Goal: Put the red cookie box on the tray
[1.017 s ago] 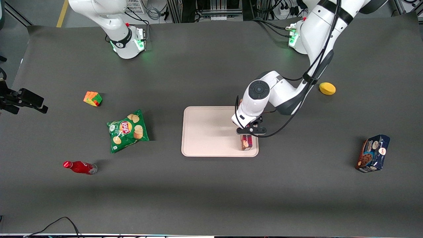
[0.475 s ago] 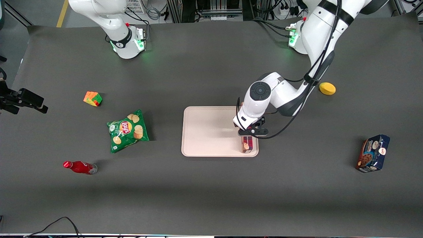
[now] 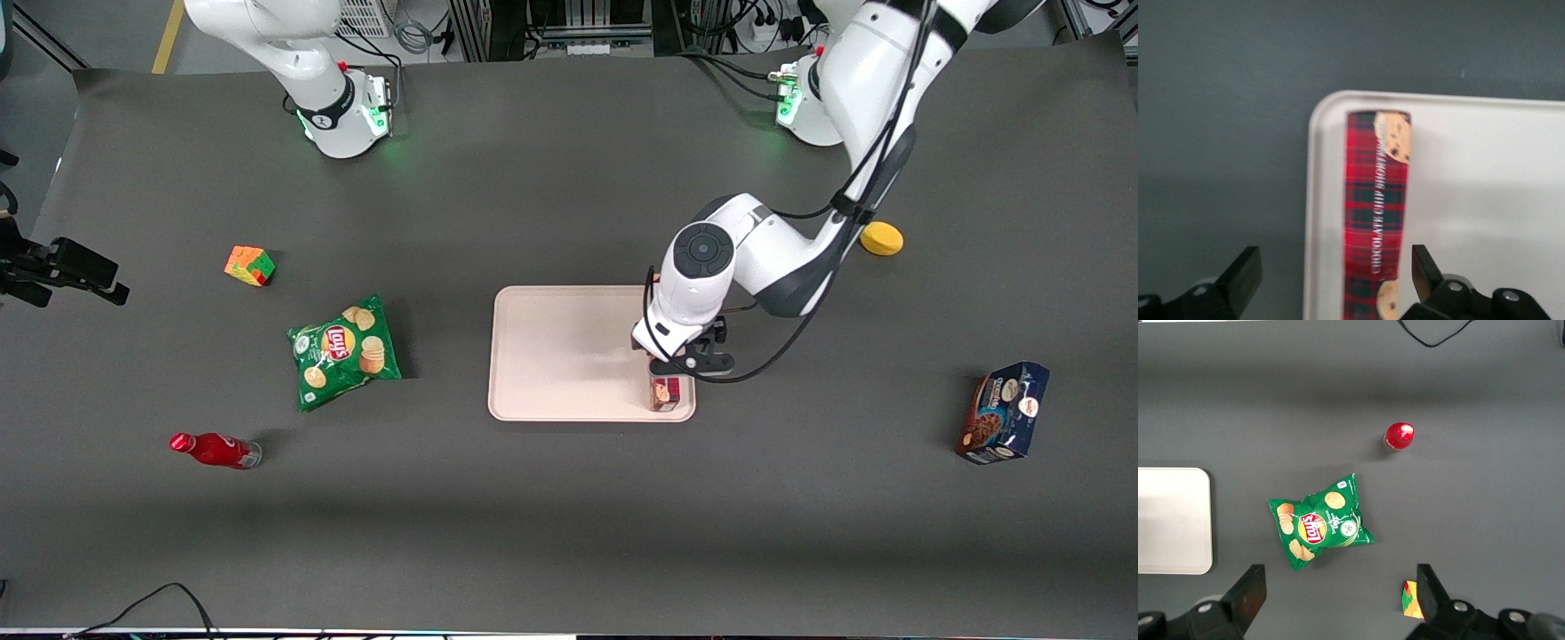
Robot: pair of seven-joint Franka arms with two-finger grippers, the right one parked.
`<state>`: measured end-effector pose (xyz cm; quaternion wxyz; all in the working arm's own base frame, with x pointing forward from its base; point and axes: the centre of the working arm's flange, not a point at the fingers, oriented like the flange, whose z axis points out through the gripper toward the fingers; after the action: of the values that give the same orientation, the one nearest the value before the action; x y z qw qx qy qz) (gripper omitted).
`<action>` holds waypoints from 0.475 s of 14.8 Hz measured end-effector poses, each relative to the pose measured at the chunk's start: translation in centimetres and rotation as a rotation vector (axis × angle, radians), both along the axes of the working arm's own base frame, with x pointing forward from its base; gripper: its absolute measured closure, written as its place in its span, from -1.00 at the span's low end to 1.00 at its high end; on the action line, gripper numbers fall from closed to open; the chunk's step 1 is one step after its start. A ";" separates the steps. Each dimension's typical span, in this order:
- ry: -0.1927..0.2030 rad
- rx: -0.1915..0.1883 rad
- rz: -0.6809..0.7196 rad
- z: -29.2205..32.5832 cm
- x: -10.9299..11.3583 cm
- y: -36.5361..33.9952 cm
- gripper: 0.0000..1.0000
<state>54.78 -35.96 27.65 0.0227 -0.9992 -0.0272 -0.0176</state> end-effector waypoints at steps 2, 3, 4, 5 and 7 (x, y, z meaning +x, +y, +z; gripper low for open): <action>0.023 0.053 -0.029 5.0 1.9 1.3 -1.00; 0.049 0.043 -0.047 7.9 2.8 2.2 -1.00; 0.072 0.018 -0.066 10.9 3.7 3.5 -1.00; 0.078 -0.001 -0.088 13.7 4.6 5.4 -1.00; 0.059 -0.009 -0.141 18.6 5.9 10.3 -1.00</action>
<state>60.66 -25.68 46.29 0.0178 -0.9988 0.0439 0.0103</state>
